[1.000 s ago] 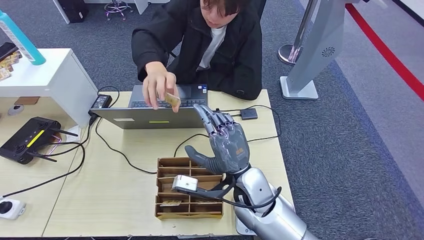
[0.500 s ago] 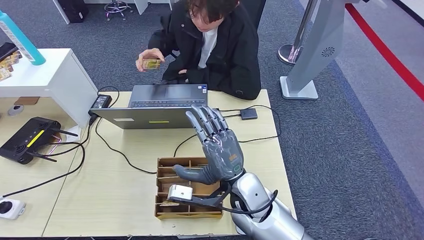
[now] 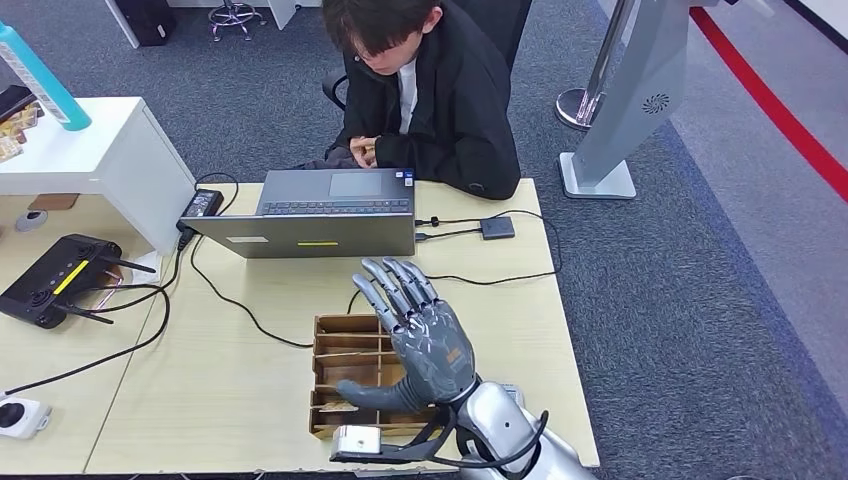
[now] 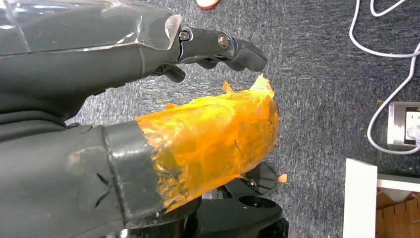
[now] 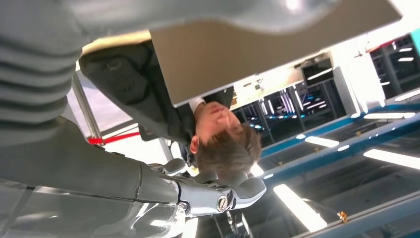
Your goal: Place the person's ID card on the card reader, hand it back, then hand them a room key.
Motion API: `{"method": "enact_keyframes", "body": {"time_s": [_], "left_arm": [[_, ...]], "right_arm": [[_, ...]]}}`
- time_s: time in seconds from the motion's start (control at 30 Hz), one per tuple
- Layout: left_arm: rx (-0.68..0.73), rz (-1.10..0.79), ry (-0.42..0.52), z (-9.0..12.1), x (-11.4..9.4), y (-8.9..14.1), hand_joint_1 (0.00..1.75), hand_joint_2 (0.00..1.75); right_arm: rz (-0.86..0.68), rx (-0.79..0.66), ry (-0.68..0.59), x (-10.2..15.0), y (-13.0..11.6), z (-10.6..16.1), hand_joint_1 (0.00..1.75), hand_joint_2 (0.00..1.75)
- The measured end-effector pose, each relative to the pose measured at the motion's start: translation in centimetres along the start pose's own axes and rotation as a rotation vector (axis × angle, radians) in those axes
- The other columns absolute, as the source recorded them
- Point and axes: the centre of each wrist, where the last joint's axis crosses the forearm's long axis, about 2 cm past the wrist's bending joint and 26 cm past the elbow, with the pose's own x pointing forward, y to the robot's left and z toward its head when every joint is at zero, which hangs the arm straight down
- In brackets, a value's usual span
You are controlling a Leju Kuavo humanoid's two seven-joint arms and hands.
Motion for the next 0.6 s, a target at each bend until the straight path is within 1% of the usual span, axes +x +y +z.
{"method": "enact_keyframes", "body": {"time_s": [0.23, 0.6], "left_arm": [[0.016, -0.006, 0.013, 0.1, 0.0, -0.1, 0.0, 0.0], [0.017, -0.007, 0.023, 0.1, 0.0, -0.1, 0.0, 0.0]], "right_arm": [[-0.018, 0.042, 0.006, 0.4, 0.9, 1.0, 0.0, 1.75], [-0.004, 0.103, 0.046, 0.0, 2.2, 1.9, 0.0, 1.75]]}}
